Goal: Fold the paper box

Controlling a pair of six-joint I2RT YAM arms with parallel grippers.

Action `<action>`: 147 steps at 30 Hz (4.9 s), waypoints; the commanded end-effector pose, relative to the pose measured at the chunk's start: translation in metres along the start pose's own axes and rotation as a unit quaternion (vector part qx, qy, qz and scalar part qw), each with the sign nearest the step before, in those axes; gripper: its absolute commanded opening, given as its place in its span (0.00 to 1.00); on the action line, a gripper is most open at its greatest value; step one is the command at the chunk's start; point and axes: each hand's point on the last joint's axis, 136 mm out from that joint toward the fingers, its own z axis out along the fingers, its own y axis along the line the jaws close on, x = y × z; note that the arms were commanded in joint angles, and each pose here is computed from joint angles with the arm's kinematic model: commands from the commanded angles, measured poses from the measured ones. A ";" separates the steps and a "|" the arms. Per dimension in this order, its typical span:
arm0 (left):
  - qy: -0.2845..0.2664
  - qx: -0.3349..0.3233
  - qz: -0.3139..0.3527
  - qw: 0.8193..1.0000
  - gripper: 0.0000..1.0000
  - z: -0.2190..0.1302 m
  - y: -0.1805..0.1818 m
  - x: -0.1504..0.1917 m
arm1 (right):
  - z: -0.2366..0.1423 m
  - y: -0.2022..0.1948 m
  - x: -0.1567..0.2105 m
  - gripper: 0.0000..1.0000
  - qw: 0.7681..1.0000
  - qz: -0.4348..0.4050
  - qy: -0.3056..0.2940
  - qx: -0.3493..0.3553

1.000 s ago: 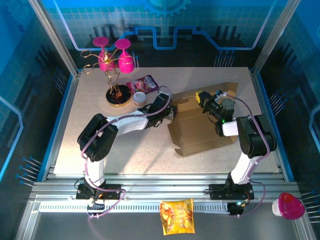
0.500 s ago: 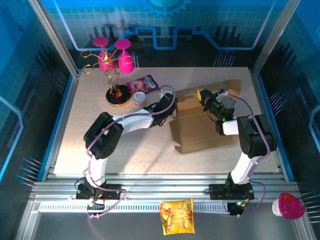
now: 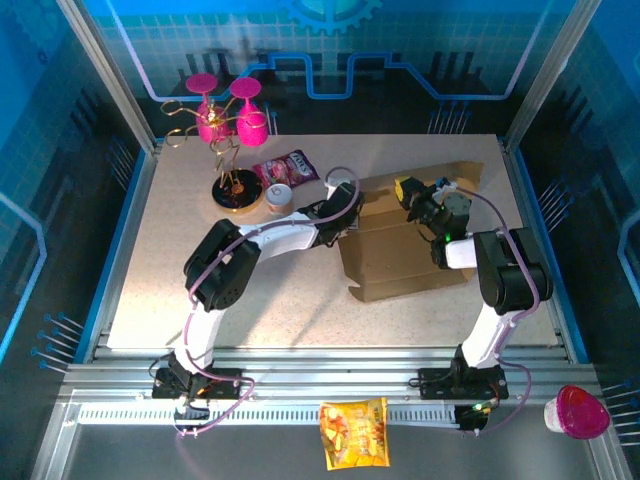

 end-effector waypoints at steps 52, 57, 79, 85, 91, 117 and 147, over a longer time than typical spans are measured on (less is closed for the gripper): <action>0.012 -0.131 0.022 0.991 0.00 0.007 0.069 -0.015 | -0.010 0.056 -0.011 0.55 0.996 -0.049 -0.052 0.046; 0.007 -0.112 0.025 0.993 0.00 -0.015 0.070 -0.040 | -0.049 0.085 -0.021 0.58 0.979 -0.097 -0.100 0.146; 0.065 -0.013 0.010 0.998 0.00 -0.092 0.050 -0.086 | -0.058 0.099 -0.046 0.46 0.916 -0.240 0.016 0.322; 0.072 -0.005 0.005 0.997 0.00 -0.095 0.048 -0.084 | -0.052 0.089 -0.034 0.47 0.917 -0.232 0.043 0.322; 0.075 0.003 0.000 0.997 0.00 -0.095 0.044 -0.083 | -0.051 0.084 -0.027 0.46 0.923 -0.215 0.051 0.314; 0.093 0.009 -0.026 0.995 0.00 -0.110 0.040 -0.105 | -0.056 0.141 -0.037 0.46 0.958 -0.188 -0.019 0.216; 0.107 0.004 -0.021 0.994 0.00 -0.114 0.044 -0.122 | -0.110 0.041 -0.045 0.43 0.893 -0.301 -0.017 0.334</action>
